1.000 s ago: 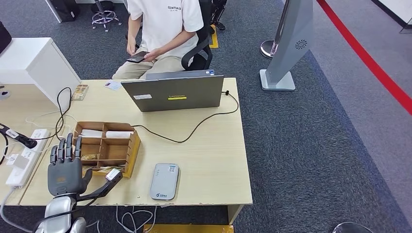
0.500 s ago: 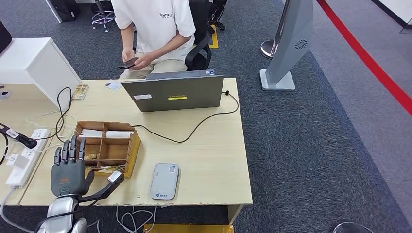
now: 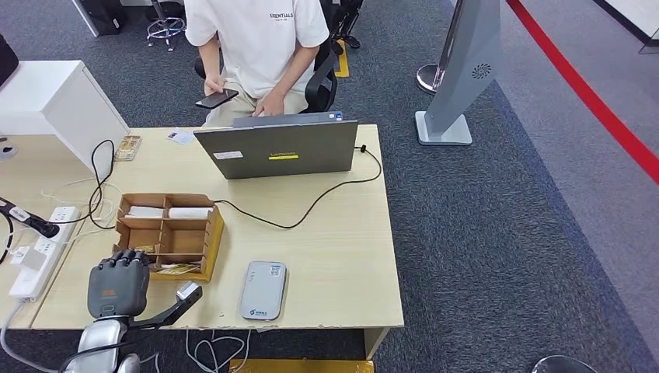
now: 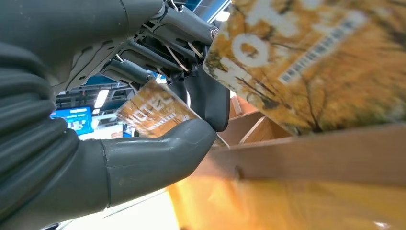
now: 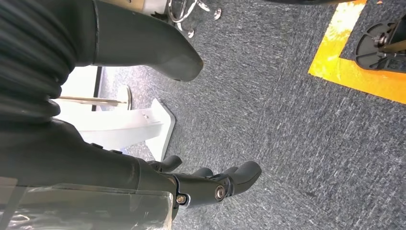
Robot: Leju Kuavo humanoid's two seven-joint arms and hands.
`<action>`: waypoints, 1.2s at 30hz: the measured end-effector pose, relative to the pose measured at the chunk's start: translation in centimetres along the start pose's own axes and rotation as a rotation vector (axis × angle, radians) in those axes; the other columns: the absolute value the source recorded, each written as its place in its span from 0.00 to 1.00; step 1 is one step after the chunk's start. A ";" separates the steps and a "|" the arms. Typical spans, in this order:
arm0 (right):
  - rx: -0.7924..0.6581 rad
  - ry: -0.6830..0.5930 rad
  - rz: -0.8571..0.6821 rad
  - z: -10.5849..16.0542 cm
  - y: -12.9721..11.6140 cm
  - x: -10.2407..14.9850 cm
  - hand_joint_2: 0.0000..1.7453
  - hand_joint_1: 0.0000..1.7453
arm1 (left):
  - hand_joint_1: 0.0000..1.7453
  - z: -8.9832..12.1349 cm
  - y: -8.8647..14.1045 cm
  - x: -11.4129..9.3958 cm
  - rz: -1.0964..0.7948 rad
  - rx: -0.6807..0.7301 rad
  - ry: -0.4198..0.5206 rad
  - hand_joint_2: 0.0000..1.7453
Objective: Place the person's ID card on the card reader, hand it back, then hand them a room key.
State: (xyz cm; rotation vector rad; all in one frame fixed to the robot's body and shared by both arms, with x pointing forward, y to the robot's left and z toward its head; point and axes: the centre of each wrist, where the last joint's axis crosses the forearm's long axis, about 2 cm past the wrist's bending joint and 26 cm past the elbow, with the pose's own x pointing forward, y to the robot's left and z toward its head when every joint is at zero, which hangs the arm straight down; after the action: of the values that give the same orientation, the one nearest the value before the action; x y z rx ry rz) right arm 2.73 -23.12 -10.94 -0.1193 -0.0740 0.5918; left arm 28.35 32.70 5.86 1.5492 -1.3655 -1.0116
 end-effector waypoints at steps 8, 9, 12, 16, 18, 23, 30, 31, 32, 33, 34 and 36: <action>0.005 0.012 0.003 0.0 0.0 -0.1 1.00 0.00 | 1.00 0.1 -0.2 0.0 0.001 -0.005 -0.005 1.00; 0.007 0.015 0.004 0.0 0.0 -0.2 1.00 0.00 | 1.00 0.2 -0.2 0.0 0.002 -0.008 -0.007 1.00; 0.011 0.029 0.006 0.0 0.0 -0.3 1.00 0.00 | 1.00 0.4 -0.4 -0.1 0.002 -0.017 -0.012 1.00; 0.017 0.049 0.010 -0.1 0.1 -0.6 1.00 0.00 | 1.00 0.7 -0.7 -0.1 0.000 -0.030 -0.016 1.00; 0.019 0.055 0.010 -0.1 0.1 -0.7 1.00 0.00 | 1.00 0.7 -0.8 -0.1 0.000 -0.031 -0.016 1.00; 0.027 0.059 0.012 -0.1 0.1 -0.8 1.00 0.00 | 1.00 0.8 -0.8 -0.2 -0.003 -0.034 -0.016 1.00; 0.028 0.065 0.013 -0.1 0.1 -0.8 1.00 0.00 | 1.00 0.8 -0.9 -0.3 -0.002 -0.036 -0.007 1.00; 0.028 0.066 0.014 -0.1 0.1 -0.8 1.00 0.00 | 1.00 0.8 -0.9 -0.3 -0.002 -0.037 -0.007 1.00; 0.028 0.067 0.014 -0.1 0.1 -0.8 1.00 0.00 | 1.00 0.8 -0.9 -0.3 -0.001 -0.038 -0.007 1.00; 0.028 0.067 0.014 -0.1 0.1 -0.8 1.00 0.00 | 1.00 0.8 -0.9 -0.2 -0.001 -0.041 -0.006 1.00; 0.028 0.068 0.015 -0.1 0.1 -0.8 1.00 0.00 | 1.00 0.8 -0.9 -0.2 0.000 -0.045 -0.005 1.00; 0.028 0.069 0.015 -0.1 0.1 -0.8 1.00 0.00 | 1.00 0.7 -0.9 -0.1 0.001 -0.051 -0.001 1.00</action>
State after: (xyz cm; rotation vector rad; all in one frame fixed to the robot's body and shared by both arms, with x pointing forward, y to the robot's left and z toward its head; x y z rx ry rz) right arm 1.98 -23.49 -11.05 -0.1134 0.0021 0.6033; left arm 27.98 32.80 4.80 1.5105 -1.3308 -1.0392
